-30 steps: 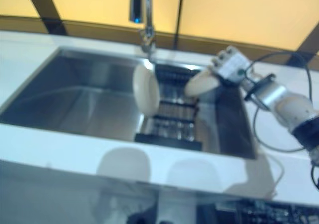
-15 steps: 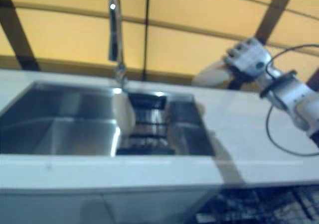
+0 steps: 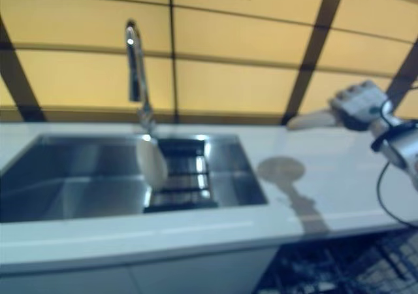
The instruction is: Take plates into dishwasher
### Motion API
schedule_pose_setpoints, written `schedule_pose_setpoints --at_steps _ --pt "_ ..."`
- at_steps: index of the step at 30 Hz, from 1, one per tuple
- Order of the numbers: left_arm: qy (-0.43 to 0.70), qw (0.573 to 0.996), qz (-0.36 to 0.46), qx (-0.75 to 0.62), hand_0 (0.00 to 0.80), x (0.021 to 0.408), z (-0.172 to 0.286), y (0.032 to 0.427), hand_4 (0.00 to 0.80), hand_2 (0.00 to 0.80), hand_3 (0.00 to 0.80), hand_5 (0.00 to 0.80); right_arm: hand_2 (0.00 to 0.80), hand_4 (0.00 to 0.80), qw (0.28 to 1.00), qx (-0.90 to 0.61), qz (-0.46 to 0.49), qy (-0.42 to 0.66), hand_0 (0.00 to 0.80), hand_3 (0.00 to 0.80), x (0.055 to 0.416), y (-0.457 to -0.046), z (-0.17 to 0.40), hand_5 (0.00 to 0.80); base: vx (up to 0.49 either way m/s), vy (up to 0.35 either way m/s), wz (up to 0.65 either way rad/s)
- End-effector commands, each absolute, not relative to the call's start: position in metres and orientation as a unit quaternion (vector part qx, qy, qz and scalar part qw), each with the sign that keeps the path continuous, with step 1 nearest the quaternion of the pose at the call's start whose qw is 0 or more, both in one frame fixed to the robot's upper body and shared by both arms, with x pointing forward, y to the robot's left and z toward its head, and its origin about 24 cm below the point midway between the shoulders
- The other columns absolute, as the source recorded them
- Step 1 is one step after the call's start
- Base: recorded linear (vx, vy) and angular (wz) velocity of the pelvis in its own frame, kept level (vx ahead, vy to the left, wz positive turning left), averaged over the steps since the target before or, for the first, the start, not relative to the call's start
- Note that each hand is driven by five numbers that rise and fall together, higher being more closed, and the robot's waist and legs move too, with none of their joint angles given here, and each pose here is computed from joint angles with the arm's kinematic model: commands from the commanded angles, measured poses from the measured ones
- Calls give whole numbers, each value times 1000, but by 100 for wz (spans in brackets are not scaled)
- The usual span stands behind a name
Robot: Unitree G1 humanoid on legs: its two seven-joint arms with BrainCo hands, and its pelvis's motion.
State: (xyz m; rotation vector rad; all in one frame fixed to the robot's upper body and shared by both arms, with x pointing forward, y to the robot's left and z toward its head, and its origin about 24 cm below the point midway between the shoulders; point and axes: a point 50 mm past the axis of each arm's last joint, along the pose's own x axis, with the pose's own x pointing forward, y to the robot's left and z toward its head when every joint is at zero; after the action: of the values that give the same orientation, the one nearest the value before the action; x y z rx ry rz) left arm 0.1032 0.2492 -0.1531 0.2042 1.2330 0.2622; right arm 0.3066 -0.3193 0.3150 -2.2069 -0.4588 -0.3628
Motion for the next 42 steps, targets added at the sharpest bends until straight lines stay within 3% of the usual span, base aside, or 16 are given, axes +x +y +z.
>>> schedule_pose_setpoints --at_steps 1,14,22,42 --pt "568 802 128 130 0 112 -148 263 0 0 0 0 800 800 450 -857 -212 -139 800 800 289 -352 329 800 -51 3 -4" --pt "550 814 150 108 0 127 -142 266 0 0 0 0 800 800 541 -803 -244 -47 800 800 252 -407 280 800 -43 33 -12" --pt "538 823 150 105 0 135 -140 265 0 0 0 0 800 800 554 -791 -257 35 800 800 238 -433 262 800 -38 25 -14" --pt "523 833 146 103 0 149 -135 264 0 0 0 0 800 800 665 -695 -222 159 800 800 225 -450 208 800 -19 6 -4"
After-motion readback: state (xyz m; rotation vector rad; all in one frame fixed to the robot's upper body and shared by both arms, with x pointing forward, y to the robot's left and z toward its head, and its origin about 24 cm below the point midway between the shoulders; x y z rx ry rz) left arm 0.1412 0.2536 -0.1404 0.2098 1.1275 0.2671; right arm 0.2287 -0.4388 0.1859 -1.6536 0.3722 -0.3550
